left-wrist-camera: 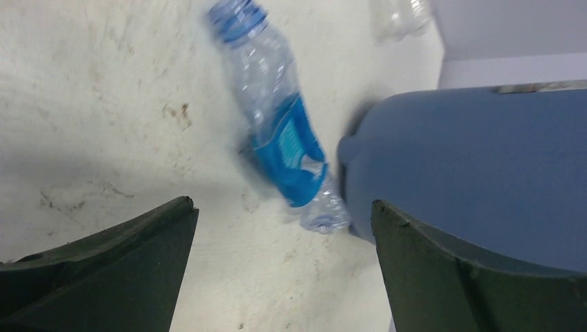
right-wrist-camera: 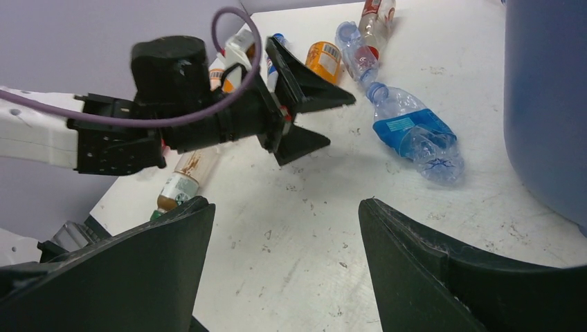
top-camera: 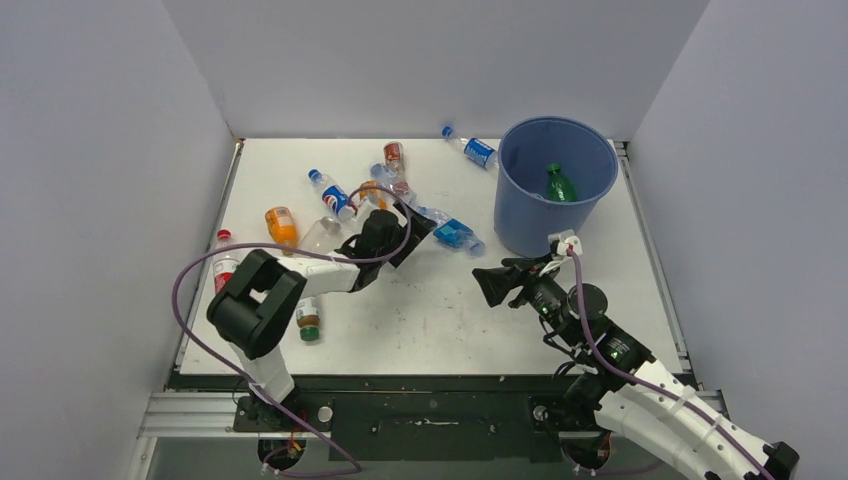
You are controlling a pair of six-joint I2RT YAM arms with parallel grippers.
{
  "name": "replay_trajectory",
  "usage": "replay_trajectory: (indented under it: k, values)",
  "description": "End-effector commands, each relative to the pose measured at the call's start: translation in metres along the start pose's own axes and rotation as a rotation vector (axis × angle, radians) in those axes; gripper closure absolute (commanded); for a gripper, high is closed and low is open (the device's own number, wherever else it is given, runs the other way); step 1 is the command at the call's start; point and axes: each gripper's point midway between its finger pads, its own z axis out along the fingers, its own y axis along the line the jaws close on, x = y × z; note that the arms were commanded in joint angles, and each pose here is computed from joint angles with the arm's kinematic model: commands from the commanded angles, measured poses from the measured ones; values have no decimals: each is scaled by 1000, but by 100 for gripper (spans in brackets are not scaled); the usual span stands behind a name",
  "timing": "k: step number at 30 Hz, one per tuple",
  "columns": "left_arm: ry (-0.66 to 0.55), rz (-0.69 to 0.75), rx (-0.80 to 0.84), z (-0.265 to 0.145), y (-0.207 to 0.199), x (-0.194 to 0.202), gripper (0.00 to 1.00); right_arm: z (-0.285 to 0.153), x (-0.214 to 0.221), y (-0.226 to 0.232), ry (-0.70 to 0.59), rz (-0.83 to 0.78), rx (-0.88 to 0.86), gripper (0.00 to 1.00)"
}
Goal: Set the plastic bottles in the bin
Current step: Pick up the plastic bottle at the center of the board.
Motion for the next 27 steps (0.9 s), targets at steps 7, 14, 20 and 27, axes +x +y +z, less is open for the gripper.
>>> replay_trajectory:
  k: [7, 14, 20, 27]
  values:
    - [79, -49, 32, 31, -17, 44, 4, -10, -36, 13, -88, 14, -19, 23]
    - [34, -63, -28, 43, -5, 39, 0, -11, -30, 9, -67, 10, -2, 23]
    - [2, -59, -110, 54, 16, 36, 13, -11, -31, 10, -67, 10, -2, 23]
    - [-14, -57, -133, 70, 21, 30, 22, -12, -30, 9, -67, 14, 2, 23]
